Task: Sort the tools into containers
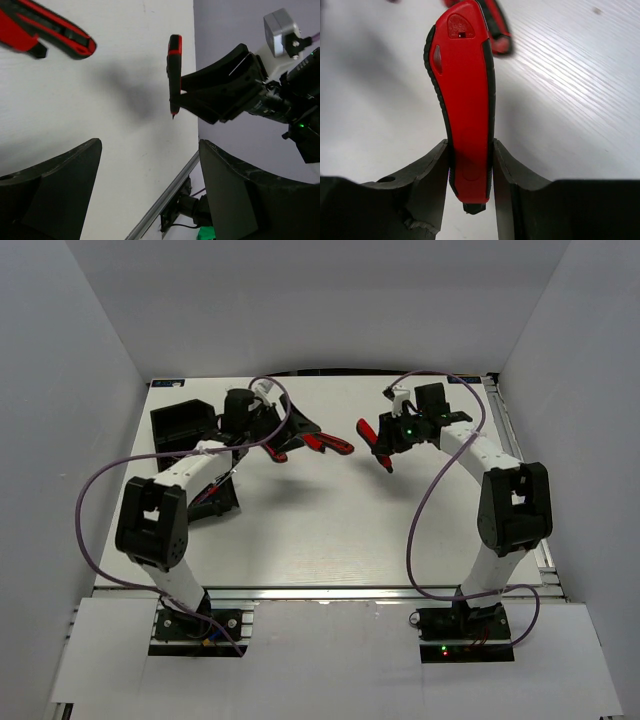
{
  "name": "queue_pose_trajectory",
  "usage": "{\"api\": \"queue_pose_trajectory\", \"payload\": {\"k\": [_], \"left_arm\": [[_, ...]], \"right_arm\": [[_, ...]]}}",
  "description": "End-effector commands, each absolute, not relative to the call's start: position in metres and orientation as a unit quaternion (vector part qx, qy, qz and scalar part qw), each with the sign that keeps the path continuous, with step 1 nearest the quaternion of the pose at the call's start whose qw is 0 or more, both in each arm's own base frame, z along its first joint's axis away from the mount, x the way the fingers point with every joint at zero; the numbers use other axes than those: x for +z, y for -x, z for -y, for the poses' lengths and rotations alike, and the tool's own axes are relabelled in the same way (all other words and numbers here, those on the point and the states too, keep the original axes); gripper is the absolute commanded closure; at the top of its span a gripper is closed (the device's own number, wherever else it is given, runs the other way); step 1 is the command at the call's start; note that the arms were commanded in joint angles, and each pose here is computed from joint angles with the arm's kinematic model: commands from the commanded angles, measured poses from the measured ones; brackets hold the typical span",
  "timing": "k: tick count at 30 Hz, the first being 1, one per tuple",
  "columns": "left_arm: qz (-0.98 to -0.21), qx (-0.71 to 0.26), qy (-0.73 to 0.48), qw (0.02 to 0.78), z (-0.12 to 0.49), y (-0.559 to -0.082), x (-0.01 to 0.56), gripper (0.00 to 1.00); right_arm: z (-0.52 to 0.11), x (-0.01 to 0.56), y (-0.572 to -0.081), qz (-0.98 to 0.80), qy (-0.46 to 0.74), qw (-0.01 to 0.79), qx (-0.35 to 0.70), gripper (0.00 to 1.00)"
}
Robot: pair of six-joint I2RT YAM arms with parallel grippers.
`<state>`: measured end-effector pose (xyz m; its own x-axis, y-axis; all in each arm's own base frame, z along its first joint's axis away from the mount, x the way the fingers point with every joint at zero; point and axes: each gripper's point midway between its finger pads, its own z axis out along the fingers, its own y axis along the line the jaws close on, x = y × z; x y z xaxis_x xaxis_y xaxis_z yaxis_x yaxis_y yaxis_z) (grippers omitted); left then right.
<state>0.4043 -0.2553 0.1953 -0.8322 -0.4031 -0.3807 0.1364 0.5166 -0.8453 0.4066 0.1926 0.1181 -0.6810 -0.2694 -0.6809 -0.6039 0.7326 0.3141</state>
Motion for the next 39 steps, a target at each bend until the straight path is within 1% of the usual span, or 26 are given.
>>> {"api": "queue_pose_trajectory", "payload": {"k": [1, 6, 10, 13, 16, 20, 21, 23, 24, 27, 28, 30, 31, 32, 33, 34, 35, 36, 38, 39], "left_arm": [[-0.799, -0.519, 0.041, 0.301, 0.286, -0.415, 0.232, 0.10], [-0.797, -0.532, 0.017, 0.286, 0.316, -0.417, 0.234, 0.10], [-0.797, -0.538, 0.006, 0.276, 0.333, -0.415, 0.231, 0.10], [-0.799, -0.539, 0.003, 0.267, 0.343, -0.413, 0.225, 0.12], [-0.800, -0.541, 0.003, 0.259, 0.348, -0.413, 0.222, 0.16], [-0.801, -0.544, 0.001, 0.251, 0.354, -0.412, 0.219, 0.27], [-0.802, -0.544, 0.001, 0.247, 0.355, -0.413, 0.216, 0.31], [-0.802, -0.546, 0.001, 0.242, 0.358, -0.412, 0.215, 0.35], [-0.803, -0.546, 0.001, 0.240, 0.359, -0.413, 0.212, 0.40], [-0.803, -0.548, -0.003, 0.236, 0.361, -0.412, 0.212, 0.48], [-0.803, -0.548, -0.002, 0.233, 0.362, -0.412, 0.210, 0.53], [-0.804, -0.549, -0.005, 0.228, 0.362, -0.411, 0.208, 0.58], [-0.805, -0.549, -0.005, 0.226, 0.363, -0.411, 0.207, 0.64], [-0.805, -0.550, -0.005, 0.223, 0.363, -0.410, 0.206, 0.67], [-0.804, -0.552, -0.007, 0.220, 0.363, -0.410, 0.206, 0.70], [-0.805, -0.552, -0.008, 0.218, 0.364, -0.409, 0.205, 0.73], [-0.805, -0.553, -0.007, 0.215, 0.364, -0.409, 0.204, 0.78], [-0.806, -0.552, -0.008, 0.214, 0.364, -0.408, 0.203, 0.80], [-0.806, -0.551, -0.012, 0.216, 0.363, -0.409, 0.204, 0.86], [-0.807, -0.550, -0.014, 0.217, 0.364, -0.408, 0.204, 0.87]], "right_arm": [[-0.231, 0.165, -0.390, -0.818, 0.286, 0.322, 0.382, 1.00], [-0.249, 0.181, -0.371, -0.787, 0.296, 0.304, 0.449, 1.00], [-0.253, 0.188, -0.370, -0.779, 0.290, 0.300, 0.468, 1.00], [-0.256, 0.194, -0.371, -0.773, 0.289, 0.301, 0.477, 1.00], [-0.258, 0.199, -0.372, -0.770, 0.288, 0.304, 0.482, 1.00], [-0.261, 0.203, -0.373, -0.766, 0.289, 0.305, 0.486, 1.00], [-0.264, 0.203, -0.371, -0.765, 0.291, 0.304, 0.487, 1.00], [-0.265, 0.204, -0.371, -0.763, 0.296, 0.306, 0.486, 1.00], [-0.267, 0.205, -0.370, -0.763, 0.299, 0.307, 0.484, 1.00], [-0.269, 0.206, -0.369, -0.761, 0.308, 0.311, 0.480, 1.00], [-0.270, 0.206, -0.368, -0.760, 0.311, 0.312, 0.478, 1.00], [-0.271, 0.206, -0.368, -0.759, 0.318, 0.317, 0.472, 1.00], [-0.271, 0.206, -0.368, -0.759, 0.321, 0.319, 0.469, 1.00], [-0.272, 0.205, -0.367, -0.760, 0.322, 0.318, 0.466, 1.00], [-0.273, 0.206, -0.367, -0.754, 0.337, 0.326, 0.461, 0.93], [-0.273, 0.206, -0.365, -0.751, 0.343, 0.328, 0.459, 0.88], [-0.273, 0.205, -0.364, -0.751, 0.347, 0.328, 0.457, 0.81], [-0.273, 0.204, -0.365, -0.751, 0.350, 0.329, 0.453, 0.60], [-0.271, 0.202, -0.368, -0.754, 0.354, 0.336, 0.441, 0.41], [-0.269, 0.202, -0.369, -0.754, 0.356, 0.338, 0.436, 0.28]]}}
